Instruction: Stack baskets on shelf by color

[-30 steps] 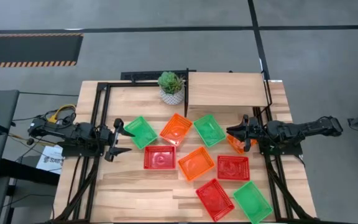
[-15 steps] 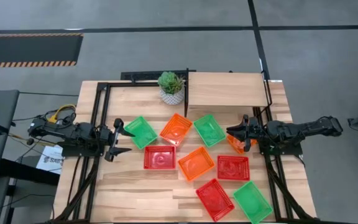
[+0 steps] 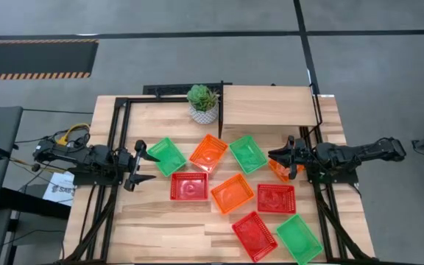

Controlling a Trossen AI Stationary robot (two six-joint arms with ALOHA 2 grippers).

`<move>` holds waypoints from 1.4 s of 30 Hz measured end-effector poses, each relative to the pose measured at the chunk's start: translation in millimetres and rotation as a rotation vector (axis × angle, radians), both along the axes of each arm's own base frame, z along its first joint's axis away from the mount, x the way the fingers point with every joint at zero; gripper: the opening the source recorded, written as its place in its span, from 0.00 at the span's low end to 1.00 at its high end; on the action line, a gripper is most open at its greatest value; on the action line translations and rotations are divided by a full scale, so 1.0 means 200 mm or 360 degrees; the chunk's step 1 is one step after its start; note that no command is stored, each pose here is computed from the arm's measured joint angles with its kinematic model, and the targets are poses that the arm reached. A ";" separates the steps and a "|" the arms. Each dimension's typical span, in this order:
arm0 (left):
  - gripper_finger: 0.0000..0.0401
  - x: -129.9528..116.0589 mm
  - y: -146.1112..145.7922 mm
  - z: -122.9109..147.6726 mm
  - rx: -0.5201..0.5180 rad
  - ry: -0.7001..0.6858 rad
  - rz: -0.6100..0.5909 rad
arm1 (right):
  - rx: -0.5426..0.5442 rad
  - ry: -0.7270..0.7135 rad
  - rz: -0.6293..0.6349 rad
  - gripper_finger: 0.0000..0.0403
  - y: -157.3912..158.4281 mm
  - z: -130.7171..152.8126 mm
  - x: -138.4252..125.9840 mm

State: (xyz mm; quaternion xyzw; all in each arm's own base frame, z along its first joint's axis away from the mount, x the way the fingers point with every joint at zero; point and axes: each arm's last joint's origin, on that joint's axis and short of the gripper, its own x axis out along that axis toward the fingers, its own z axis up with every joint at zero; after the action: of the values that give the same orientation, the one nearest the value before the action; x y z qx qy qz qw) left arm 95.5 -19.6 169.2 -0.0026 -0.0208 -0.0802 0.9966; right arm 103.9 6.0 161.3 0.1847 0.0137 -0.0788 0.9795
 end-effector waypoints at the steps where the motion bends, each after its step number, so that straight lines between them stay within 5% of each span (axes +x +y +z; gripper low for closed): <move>1: 0.68 0.00 0.00 0.00 -0.0024 0.0004 -0.0001 | 0.0000 0.0000 0.0000 0.24 0.00 0.00 0.00; 4: 0.68 0.00 0.00 0.00 -0.0216 0.0036 -0.0010 | 0.0000 0.0000 0.0000 0.24 0.00 0.00 0.00; 12: 0.68 0.00 0.00 0.00 -0.1069 0.0175 -0.0048 | -0.0001 0.0001 0.0001 0.24 0.00 0.00 0.00; 17: 0.68 0.00 0.01 0.01 -0.1384 0.0157 0.0037 | 0.0000 0.0001 0.0000 0.24 0.00 0.00 0.00; 23: 0.68 0.00 0.02 0.01 -0.1412 0.0079 0.0161 | 0.0022 -0.0003 -0.0001 0.24 0.00 0.00 0.00; 29: 0.68 0.00 0.04 0.02 -0.1482 -0.0008 0.0301 | 0.0358 -0.0053 -0.0009 0.24 0.00 0.00 0.00; 35: 0.68 0.00 0.05 0.02 -0.1358 -0.0068 0.0419 | 0.0761 -0.0113 -0.0033 0.24 0.00 0.00 0.00; 42: 0.68 -0.01 0.07 0.02 -0.1579 -0.0174 0.0583 | 0.0888 -0.0137 -0.0049 0.24 0.00 0.00 0.00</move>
State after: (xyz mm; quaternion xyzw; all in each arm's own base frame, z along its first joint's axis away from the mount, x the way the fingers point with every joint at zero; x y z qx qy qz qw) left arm 94.2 -6.2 174.0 -0.4659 -0.1084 0.1145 0.8707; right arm 103.8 6.4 161.5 0.4507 -0.0096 -0.0788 0.8891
